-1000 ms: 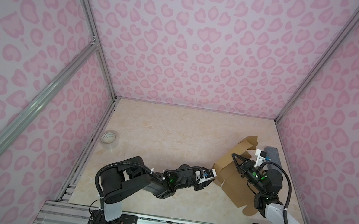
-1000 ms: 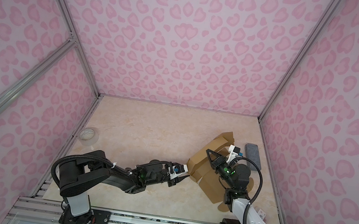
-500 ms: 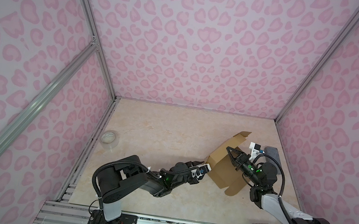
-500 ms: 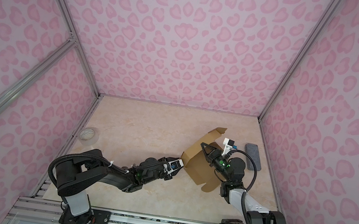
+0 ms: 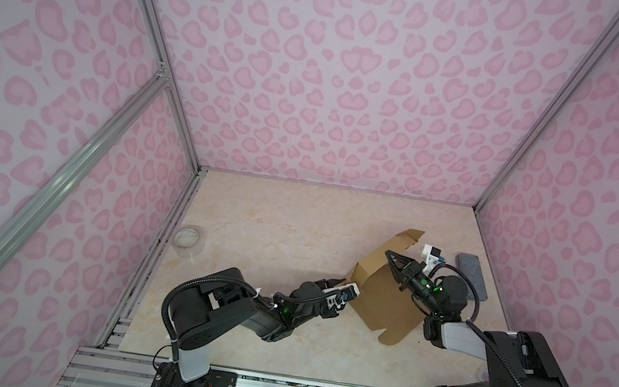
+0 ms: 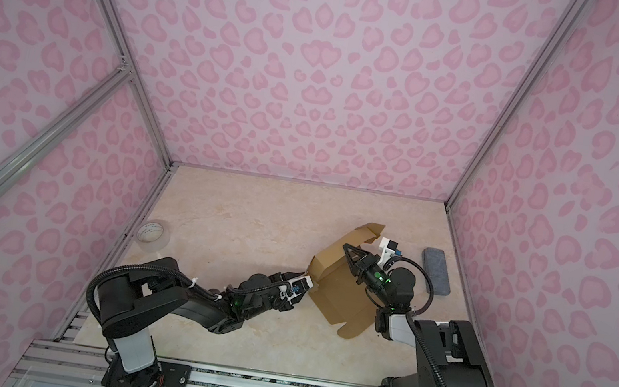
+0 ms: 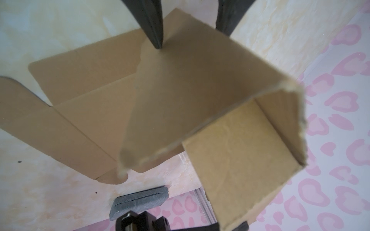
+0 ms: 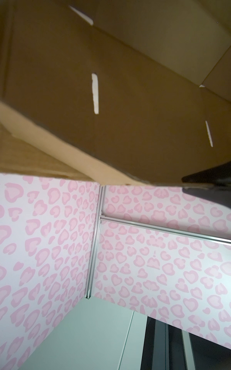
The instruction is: Fold the paper box
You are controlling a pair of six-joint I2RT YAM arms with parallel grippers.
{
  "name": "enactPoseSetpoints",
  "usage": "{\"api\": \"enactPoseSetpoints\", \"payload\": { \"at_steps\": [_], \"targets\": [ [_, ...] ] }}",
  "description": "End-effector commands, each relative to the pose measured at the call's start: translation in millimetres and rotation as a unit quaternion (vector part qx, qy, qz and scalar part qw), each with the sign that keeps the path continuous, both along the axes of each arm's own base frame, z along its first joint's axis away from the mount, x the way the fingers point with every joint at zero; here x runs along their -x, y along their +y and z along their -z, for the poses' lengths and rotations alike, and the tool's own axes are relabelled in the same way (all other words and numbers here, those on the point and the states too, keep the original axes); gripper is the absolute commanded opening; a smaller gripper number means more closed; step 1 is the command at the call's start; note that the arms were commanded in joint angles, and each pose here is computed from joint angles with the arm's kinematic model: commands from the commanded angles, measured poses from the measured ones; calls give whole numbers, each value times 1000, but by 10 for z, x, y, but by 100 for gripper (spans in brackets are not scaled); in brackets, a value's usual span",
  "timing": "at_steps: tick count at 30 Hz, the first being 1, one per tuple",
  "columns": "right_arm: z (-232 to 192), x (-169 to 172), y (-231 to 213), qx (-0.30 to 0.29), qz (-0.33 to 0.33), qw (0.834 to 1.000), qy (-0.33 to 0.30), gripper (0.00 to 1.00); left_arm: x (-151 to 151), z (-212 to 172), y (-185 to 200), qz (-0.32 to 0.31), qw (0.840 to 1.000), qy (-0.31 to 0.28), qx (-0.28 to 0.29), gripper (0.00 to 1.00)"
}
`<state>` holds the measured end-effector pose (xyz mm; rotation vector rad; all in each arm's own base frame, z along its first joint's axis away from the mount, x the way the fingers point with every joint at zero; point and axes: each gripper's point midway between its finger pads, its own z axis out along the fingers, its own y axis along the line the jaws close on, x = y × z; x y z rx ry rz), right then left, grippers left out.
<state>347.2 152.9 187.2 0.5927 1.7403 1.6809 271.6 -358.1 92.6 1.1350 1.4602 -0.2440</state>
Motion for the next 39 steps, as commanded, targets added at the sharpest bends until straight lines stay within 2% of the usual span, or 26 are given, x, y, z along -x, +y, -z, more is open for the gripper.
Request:
{"api": "enactPoseSetpoints", "payload": {
  "at_steps": [1,6,8,11,21,26,39],
  "targets": [
    [62,-6,16,33,-1,999,-5,0,-52,-65,29,-11,1000,-16,10,45],
    [178,21,19,91,5,996,17,0,-110,-8,80,-25,1000,-20,0,45],
    [264,38,17,133,4,991,32,0,-131,-3,89,-28,999,-19,1,45],
    [288,61,7,159,6,987,35,0,-143,11,95,-29,999,-19,-1,45],
    [405,33,42,153,2,986,64,0,-180,25,133,-36,999,-18,2,45],
    [430,59,32,203,7,975,87,0,-146,-55,126,-30,999,-11,19,45],
    [294,-22,79,208,18,975,80,0,17,-214,54,10,998,22,55,47]
  ]
}}
